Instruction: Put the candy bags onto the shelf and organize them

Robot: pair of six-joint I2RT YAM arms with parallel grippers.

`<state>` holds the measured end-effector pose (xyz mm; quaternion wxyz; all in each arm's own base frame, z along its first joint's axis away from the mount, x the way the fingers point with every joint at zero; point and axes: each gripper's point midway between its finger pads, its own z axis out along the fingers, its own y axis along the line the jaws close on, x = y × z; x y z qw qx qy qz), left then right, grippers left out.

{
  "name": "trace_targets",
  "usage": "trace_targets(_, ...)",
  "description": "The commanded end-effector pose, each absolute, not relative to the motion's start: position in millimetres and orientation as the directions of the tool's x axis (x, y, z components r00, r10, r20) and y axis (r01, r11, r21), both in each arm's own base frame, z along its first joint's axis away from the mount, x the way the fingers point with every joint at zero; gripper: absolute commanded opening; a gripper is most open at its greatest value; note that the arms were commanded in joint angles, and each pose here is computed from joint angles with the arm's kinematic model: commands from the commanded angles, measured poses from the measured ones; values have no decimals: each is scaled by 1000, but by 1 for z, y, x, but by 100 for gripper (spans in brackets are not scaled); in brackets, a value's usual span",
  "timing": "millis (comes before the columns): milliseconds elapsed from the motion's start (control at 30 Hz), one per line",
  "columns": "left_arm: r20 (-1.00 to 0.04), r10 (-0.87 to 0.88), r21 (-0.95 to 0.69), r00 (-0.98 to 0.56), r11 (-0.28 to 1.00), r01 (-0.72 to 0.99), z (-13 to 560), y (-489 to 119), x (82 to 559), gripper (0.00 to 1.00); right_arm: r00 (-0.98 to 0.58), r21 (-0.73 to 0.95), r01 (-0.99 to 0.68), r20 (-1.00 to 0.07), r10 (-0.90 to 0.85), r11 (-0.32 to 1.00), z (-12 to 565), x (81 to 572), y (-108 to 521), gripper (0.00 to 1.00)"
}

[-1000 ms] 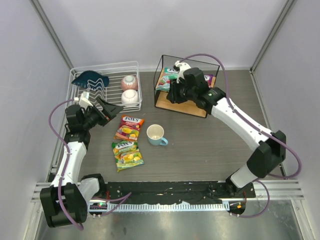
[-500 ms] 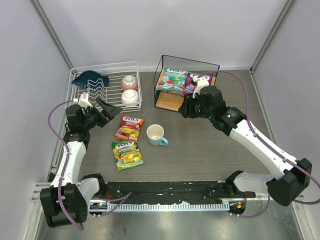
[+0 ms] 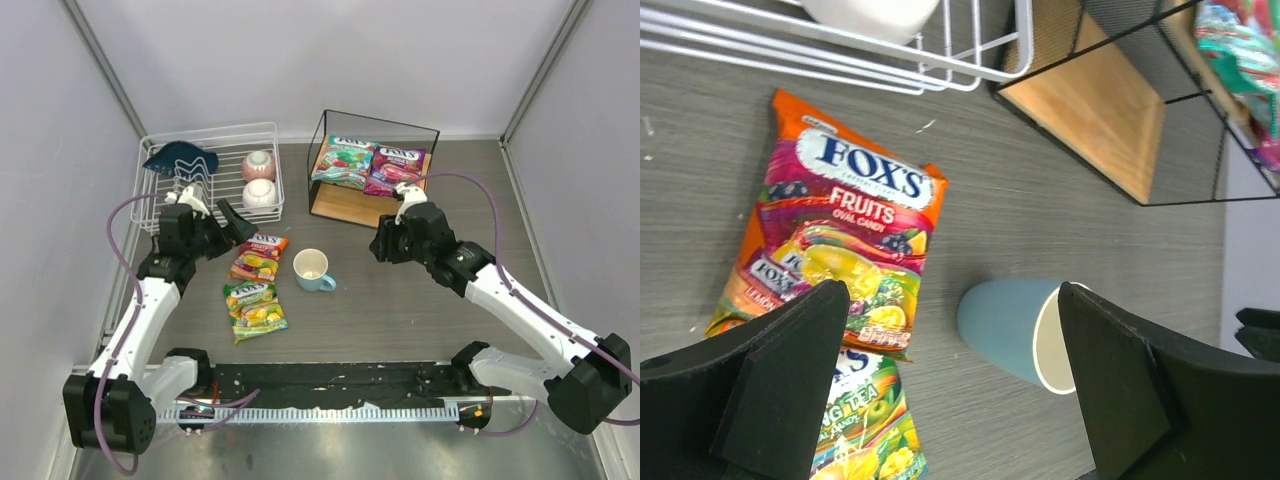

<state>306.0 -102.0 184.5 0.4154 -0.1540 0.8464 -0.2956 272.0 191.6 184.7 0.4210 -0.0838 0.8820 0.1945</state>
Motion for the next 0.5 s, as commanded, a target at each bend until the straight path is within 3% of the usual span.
trace_targets(0, -642, -483, -556, -595, 828, -72, 175, -92, 305, 91, -576, 349, -341, -811, 99, 873, 200, 271, 200, 48)
trace_targets(167, -653, -483, -543, -583, 835, -83, 168, -90, 302, 91, -590, 473, -529, -802, 96, 705, 193, 243, 236, 50)
trace_targets(333, -653, -483, -532, -583, 841, -100, 162, -87, 302, 90, -583, 443, -478, -806, 103, 758, 179, 249, 225, 51)
trace_targets(467, -641, -485, -524, -595, 843, -123, 150, -87, 302, 89, -595, 460, -511, -799, 87, 726, 173, 243, 232, 51)
